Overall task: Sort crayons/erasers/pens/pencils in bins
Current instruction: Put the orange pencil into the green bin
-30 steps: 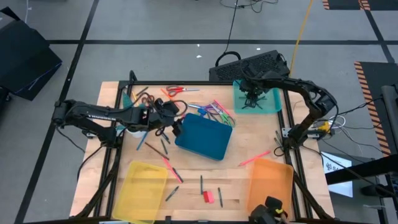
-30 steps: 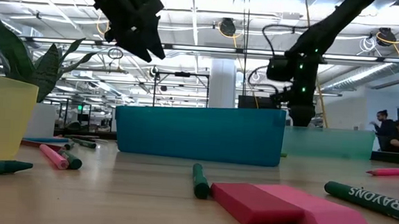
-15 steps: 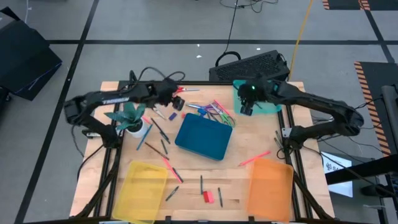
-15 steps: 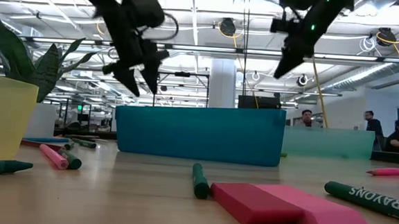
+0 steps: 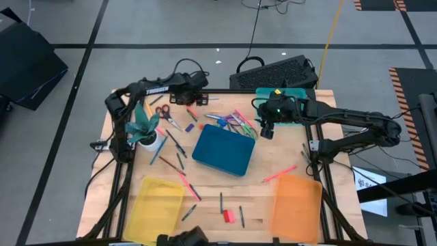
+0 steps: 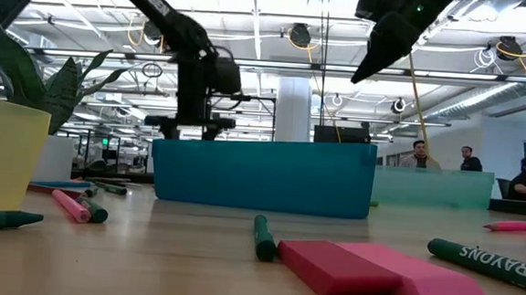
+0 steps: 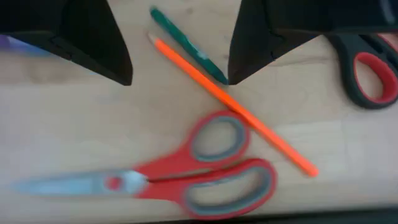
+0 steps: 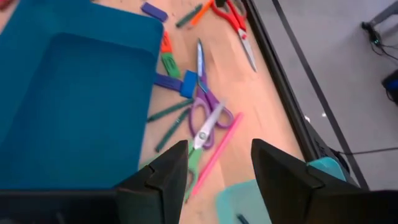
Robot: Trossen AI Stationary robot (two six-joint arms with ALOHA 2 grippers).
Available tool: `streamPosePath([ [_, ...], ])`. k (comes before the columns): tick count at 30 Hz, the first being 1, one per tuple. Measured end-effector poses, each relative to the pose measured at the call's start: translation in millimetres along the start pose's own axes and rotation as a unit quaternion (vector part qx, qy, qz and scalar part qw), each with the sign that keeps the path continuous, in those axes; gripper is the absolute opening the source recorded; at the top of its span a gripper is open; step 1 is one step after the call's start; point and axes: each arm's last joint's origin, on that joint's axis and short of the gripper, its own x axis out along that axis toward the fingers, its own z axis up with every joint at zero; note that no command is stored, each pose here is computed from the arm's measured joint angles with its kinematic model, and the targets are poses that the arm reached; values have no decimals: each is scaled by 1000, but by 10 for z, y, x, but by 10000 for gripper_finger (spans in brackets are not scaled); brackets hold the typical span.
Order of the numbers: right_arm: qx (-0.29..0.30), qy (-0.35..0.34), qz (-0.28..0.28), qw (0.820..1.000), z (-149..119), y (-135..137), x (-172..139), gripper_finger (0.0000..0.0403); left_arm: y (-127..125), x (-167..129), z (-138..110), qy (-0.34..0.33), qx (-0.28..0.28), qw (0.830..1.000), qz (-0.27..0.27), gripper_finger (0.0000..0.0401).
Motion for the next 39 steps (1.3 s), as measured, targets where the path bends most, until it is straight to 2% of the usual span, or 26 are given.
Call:
streamPosePath([
  [3, -4, -11, 7, 1000, 26, 54, -10, 169, 14, 144, 24, 7, -44, 999, 14, 228],
  [11, -24, -22, 26, 999, 13, 203, 4, 169, -96, 235, -94, -18, -92, 995, 40, 159],
  [18, -48, -4, 35, 998, -135, 287, 112, 169, -278, 199, -276, -32, -89, 995, 22, 122],
  [24, -47, -3, 36, 998, -157, 288, 109, 169, -396, 179, -428, -33, -79, 996, 12, 102],
  [30, -39, -12, 35, 999, -154, 274, 57, 169, -418, 340, -485, -13, -72, 997, 26, 92],
  [35, -36, -22, 33, 999, -157, 258, -9, 169, -391, 400, -514, 12, -68, 997, 42, 92],
  [39, -27, -29, 32, 999, -159, 245, -56, 169, -326, 379, -560, 32, -64, 994, 77, 92],
])
